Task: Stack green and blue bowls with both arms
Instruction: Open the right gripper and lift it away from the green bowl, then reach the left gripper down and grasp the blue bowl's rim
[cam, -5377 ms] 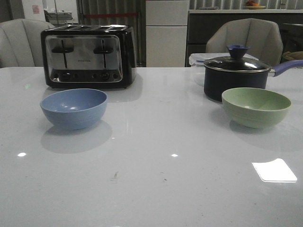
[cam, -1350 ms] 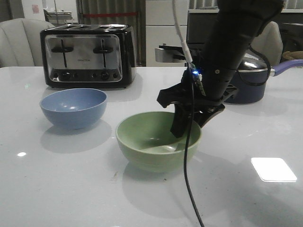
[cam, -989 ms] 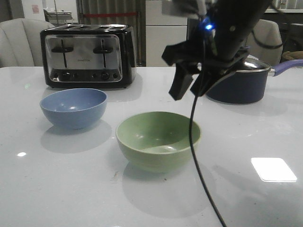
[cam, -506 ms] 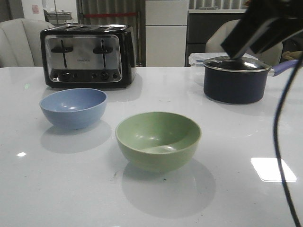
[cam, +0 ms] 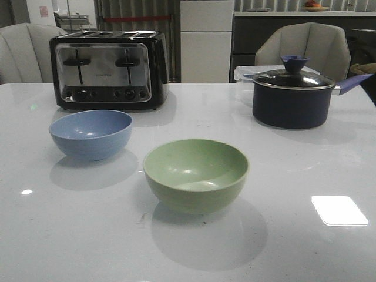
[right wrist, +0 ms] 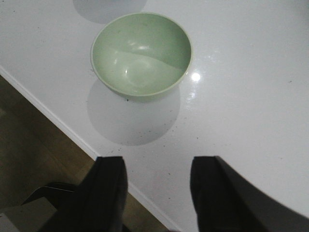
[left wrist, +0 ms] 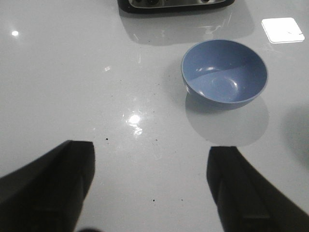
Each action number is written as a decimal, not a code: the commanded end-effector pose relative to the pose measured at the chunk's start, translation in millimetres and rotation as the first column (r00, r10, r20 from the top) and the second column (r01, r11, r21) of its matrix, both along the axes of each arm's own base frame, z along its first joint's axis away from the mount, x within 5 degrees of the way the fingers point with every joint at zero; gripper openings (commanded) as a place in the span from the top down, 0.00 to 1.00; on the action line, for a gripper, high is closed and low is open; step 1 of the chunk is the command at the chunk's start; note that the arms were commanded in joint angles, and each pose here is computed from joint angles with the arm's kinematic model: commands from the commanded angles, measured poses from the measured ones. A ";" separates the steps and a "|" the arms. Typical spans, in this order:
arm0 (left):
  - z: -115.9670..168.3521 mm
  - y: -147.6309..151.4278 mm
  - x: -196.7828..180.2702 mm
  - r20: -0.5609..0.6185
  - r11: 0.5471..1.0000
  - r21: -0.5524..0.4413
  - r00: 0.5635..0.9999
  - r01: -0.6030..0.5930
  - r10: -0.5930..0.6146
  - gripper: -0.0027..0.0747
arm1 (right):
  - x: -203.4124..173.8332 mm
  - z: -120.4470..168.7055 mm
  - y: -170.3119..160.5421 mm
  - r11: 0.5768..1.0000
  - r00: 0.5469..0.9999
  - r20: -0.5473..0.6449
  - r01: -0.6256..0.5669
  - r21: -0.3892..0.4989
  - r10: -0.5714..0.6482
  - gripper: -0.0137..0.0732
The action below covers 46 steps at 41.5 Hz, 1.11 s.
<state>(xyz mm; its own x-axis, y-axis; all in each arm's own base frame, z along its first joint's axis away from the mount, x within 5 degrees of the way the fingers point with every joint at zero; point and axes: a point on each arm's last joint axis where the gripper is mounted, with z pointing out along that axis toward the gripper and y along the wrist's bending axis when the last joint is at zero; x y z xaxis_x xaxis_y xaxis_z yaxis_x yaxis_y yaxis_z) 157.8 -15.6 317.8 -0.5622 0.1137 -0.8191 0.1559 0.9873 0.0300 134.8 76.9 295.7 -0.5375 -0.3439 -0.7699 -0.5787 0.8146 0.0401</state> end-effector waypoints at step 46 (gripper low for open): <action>-89.7 -57.7 254.3 -0.252 0.997 -0.061 0.966 0.047 -0.061 0.18 | 3.0 13.9 0.4 1.000 0.996 0.087 0.006 0.030 -0.008 0.35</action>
